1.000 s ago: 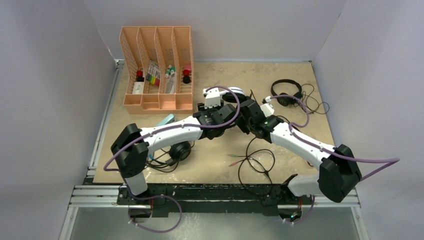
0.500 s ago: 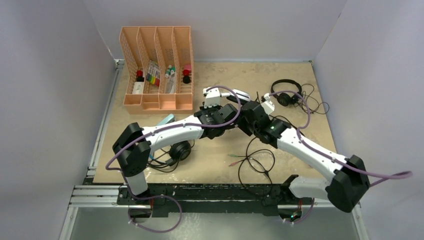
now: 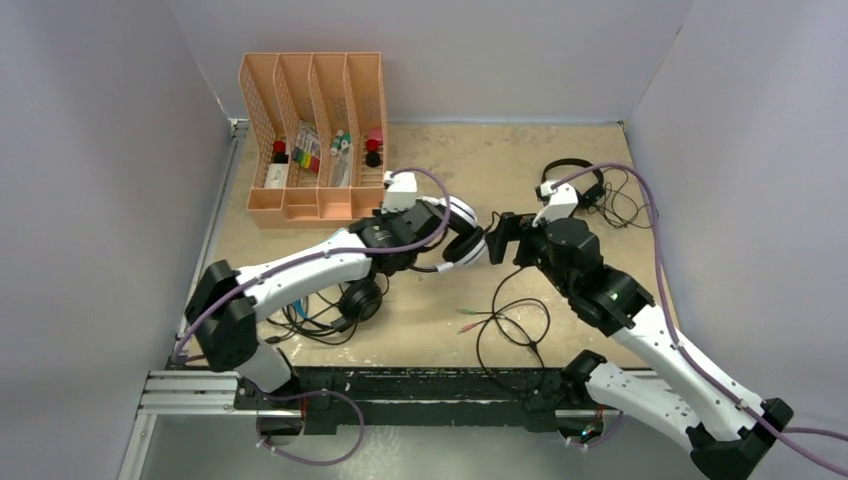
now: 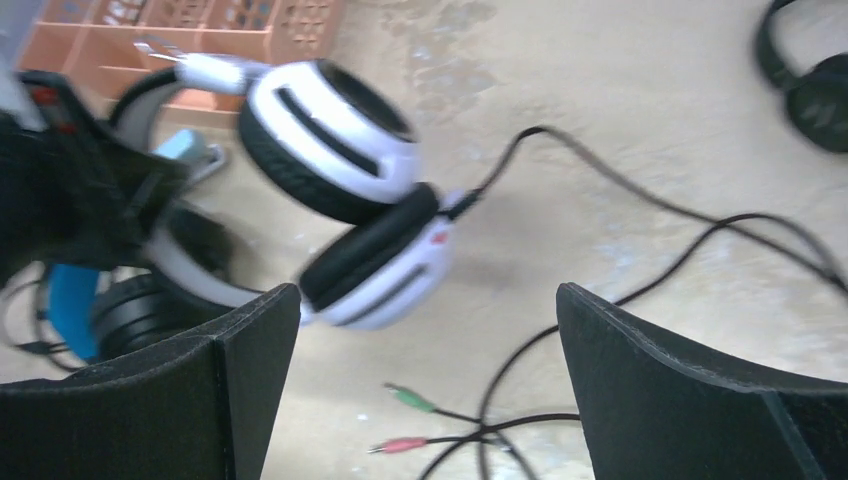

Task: Wrap the headphones
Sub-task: Pick up the headphones from the center of the board.

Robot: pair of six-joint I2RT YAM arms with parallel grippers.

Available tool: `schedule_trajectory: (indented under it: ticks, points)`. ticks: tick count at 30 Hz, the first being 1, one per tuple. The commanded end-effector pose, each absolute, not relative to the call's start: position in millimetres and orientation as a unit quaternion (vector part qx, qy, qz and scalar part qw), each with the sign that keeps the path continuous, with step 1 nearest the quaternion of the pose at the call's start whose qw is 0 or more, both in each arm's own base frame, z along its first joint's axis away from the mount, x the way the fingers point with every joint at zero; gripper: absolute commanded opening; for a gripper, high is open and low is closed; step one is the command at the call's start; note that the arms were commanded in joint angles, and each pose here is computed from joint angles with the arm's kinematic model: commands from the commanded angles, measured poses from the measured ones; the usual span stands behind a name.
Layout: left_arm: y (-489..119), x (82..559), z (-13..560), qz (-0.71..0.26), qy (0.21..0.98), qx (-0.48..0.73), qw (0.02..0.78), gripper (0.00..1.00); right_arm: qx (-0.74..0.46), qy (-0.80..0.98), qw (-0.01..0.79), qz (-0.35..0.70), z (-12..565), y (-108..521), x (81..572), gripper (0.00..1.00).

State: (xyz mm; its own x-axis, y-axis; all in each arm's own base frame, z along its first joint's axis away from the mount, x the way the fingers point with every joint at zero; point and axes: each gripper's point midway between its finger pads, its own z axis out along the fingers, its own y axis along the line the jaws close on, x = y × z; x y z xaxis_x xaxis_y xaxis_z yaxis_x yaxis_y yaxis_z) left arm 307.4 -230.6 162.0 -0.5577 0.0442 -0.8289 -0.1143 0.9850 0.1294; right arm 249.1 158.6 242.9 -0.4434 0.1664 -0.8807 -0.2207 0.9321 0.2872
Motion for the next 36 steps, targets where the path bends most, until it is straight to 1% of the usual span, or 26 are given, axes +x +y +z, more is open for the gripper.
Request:
schedule_trajectory:
  ticks: [1, 3, 6, 11, 16, 21, 27, 29, 33, 36]
  points:
    - [-212.7, 310.6, 210.3, -0.018, 0.871, -0.070, 0.485, 0.00, -0.059, 0.815, 0.570, 0.078, 268.9, 119.3, 266.0, 0.99]
    - [-198.6, 306.1, 223.4, -0.048, 0.869, -0.084, 0.484, 0.00, -0.049, 0.817, 0.568, 0.090, 269.7, 109.2, 283.6, 0.99]
    - [-185.7, 302.2, 246.6, -0.091, 0.867, -0.096, 0.480, 0.00, -0.030, 0.821, 0.548, 0.160, 264.1, 94.7, 309.8, 0.99]
    - [-162.7, 295.8, 287.5, -0.126, 0.863, -0.117, 0.474, 0.00, -0.057, 0.790, 0.564, 0.233, 266.5, 109.8, 326.9, 0.99]
    - [-160.3, 291.7, 332.9, -0.149, 0.853, -0.112, 0.488, 0.00, -0.064, 0.767, 0.602, 0.212, 275.5, 100.8, 343.1, 0.99]
    - [-165.8, 295.1, 392.2, -0.183, 0.829, -0.110, 0.517, 0.00, -0.122, 0.730, 0.613, 0.277, 288.1, 128.7, 342.5, 0.99]
    - [-186.1, 287.6, 457.8, -0.272, 0.790, -0.089, 0.542, 0.00, -0.151, 0.731, 0.562, 0.356, 256.6, 159.8, 334.8, 0.99]
    - [-188.5, 287.1, 470.2, -0.285, 0.784, -0.089, 0.545, 0.00, -0.166, 0.727, 0.553, 0.371, 252.3, 174.3, 328.4, 0.99]
    - [-187.0, 287.9, 486.4, -0.294, 0.771, -0.100, 0.556, 0.00, -0.146, 0.721, 0.531, 0.422, 254.2, 202.5, 312.1, 0.98]
    - [-187.8, 288.4, 492.6, -0.300, 0.766, -0.104, 0.559, 0.00, -0.107, 0.743, 0.521, 0.407, 247.1, 198.3, 309.1, 0.98]
